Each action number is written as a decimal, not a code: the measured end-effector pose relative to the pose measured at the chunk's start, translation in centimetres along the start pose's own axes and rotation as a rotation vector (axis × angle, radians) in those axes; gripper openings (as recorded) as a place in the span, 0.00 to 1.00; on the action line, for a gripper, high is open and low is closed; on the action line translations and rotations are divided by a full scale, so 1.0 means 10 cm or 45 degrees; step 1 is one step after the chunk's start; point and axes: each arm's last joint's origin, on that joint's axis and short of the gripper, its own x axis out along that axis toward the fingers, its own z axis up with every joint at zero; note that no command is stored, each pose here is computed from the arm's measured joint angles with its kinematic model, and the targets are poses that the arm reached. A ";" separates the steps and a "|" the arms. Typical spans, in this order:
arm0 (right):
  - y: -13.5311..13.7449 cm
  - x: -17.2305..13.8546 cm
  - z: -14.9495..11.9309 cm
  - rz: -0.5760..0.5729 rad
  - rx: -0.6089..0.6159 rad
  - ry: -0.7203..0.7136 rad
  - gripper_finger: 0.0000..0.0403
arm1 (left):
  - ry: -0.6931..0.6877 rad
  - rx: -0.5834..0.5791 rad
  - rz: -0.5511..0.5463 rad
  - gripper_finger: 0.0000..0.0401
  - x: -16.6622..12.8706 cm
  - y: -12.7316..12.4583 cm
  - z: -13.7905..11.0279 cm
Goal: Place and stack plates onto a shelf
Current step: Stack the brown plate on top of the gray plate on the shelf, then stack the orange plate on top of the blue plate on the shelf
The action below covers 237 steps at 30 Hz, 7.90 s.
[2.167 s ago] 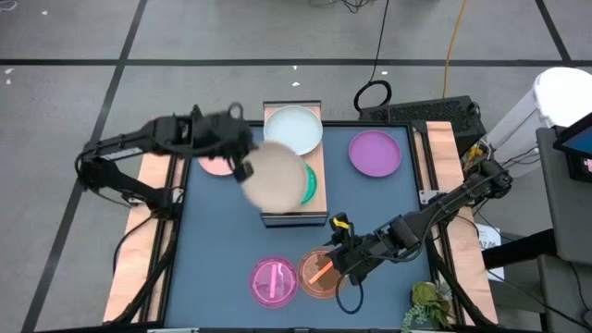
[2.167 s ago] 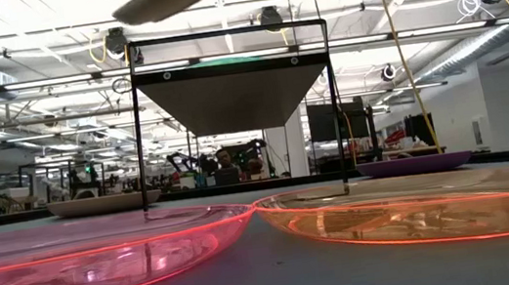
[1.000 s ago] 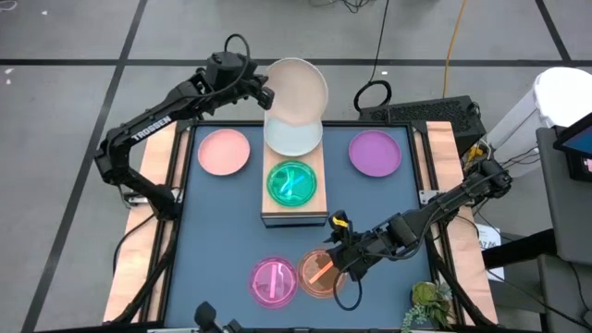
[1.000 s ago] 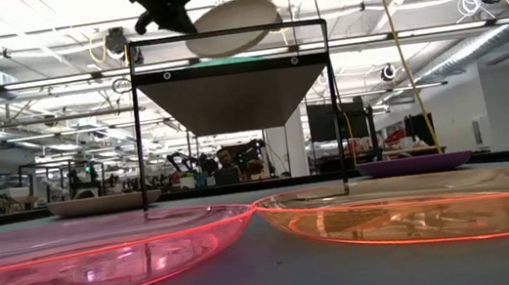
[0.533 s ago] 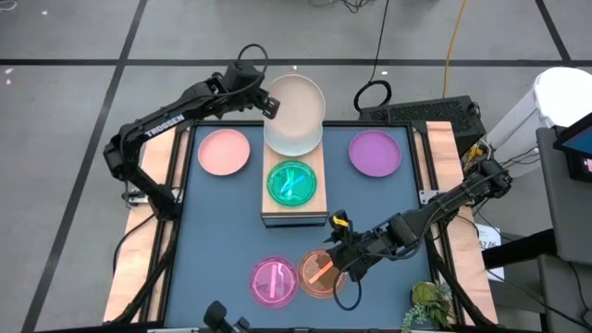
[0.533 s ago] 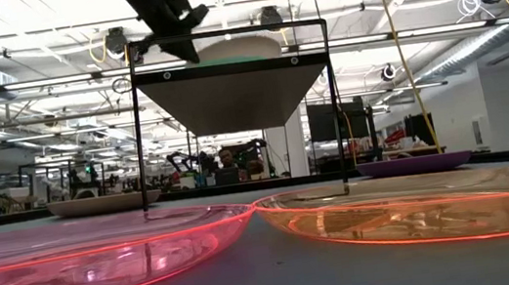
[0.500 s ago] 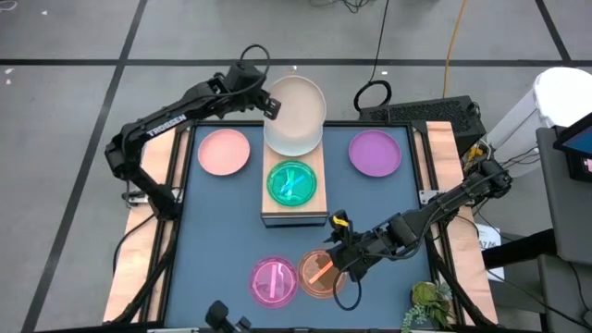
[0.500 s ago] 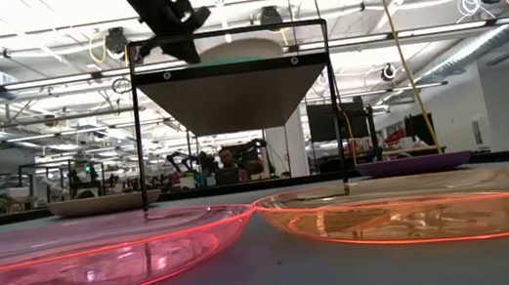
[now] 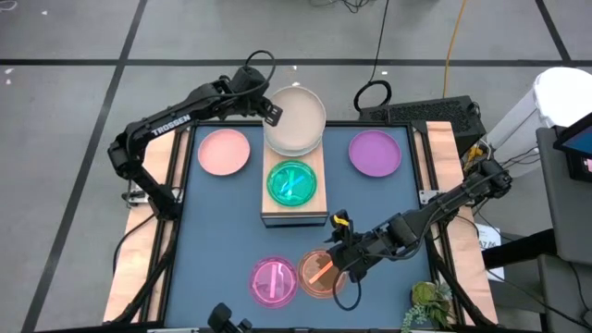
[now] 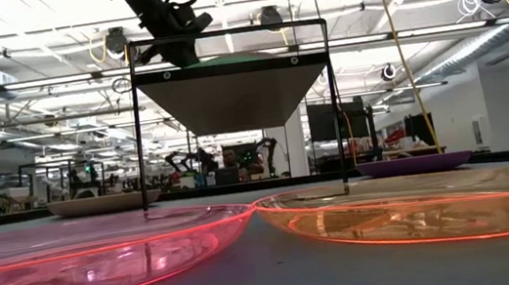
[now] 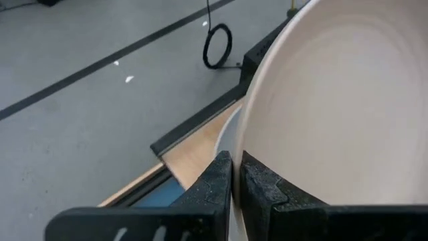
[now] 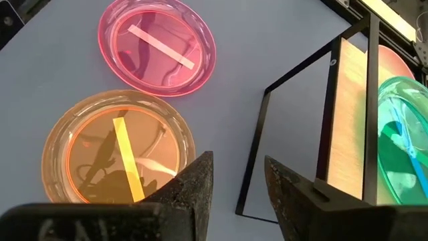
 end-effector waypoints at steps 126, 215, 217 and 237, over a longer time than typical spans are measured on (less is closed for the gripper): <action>1.23 0.34 -0.24 0.250 0.142 0.280 0.29 | -0.151 0.481 -0.686 0.20 -1.10 -0.45 -2.01; 1.02 0.05 -0.22 0.053 -0.519 -0.089 0.00 | -0.182 0.482 -0.654 0.20 -1.18 -0.52 -2.08; 0.98 0.01 -0.20 0.023 -0.516 -0.106 0.00 | -0.185 0.492 -0.654 0.20 -1.17 -0.52 -2.08; 0.57 -0.32 0.08 -0.087 -0.623 -0.050 0.00 | -0.171 0.503 -0.684 0.20 -0.95 -0.55 -2.39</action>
